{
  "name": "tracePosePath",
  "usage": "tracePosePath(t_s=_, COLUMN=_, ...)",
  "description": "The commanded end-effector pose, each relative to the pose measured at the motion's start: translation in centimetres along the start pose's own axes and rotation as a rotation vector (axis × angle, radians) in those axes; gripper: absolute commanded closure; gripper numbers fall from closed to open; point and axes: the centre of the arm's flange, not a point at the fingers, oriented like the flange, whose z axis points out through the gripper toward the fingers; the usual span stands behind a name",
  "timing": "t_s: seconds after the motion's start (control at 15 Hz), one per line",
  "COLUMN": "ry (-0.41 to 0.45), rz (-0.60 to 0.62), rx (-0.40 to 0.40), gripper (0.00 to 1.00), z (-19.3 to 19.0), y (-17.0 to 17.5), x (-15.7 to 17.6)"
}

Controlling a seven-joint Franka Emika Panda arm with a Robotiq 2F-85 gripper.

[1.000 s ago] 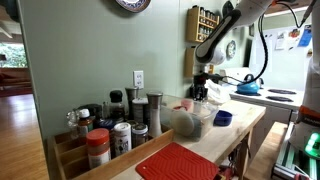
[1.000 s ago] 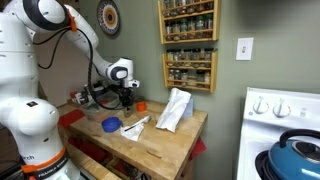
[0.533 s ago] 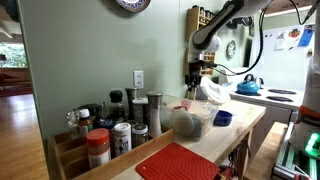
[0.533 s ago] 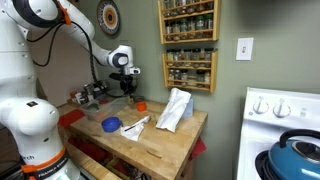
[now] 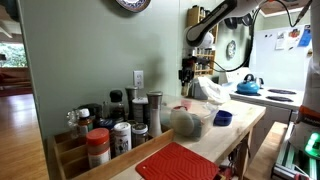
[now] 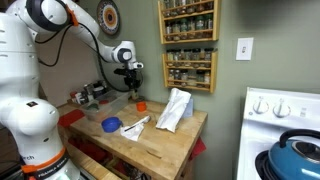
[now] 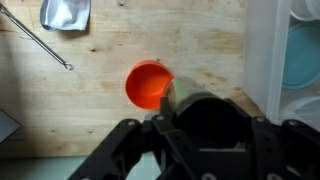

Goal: Pick up the orange cup from the clear container and put it on the table, pick up the spice bottle with a black lid from the table and put it in the orange cup, pick up the orange cup with the spice bottle and put it in the clear storage container

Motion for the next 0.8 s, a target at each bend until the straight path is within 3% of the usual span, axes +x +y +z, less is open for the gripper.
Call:
tracePosePath(t_s=0.0, ry=-0.034, rz=0.006, rx=-0.047, gripper=0.70, z=1.7, y=1.0, x=1.1)
tracePosePath(t_s=0.27, ry=-0.044, rz=0.020, rx=-0.059, gripper=0.70, z=3.0, y=2.1, x=0.8)
tracePosePath(t_s=0.73, ry=0.018, rz=0.060, rx=-0.059, gripper=0.70, z=5.3, y=2.9, x=1.4)
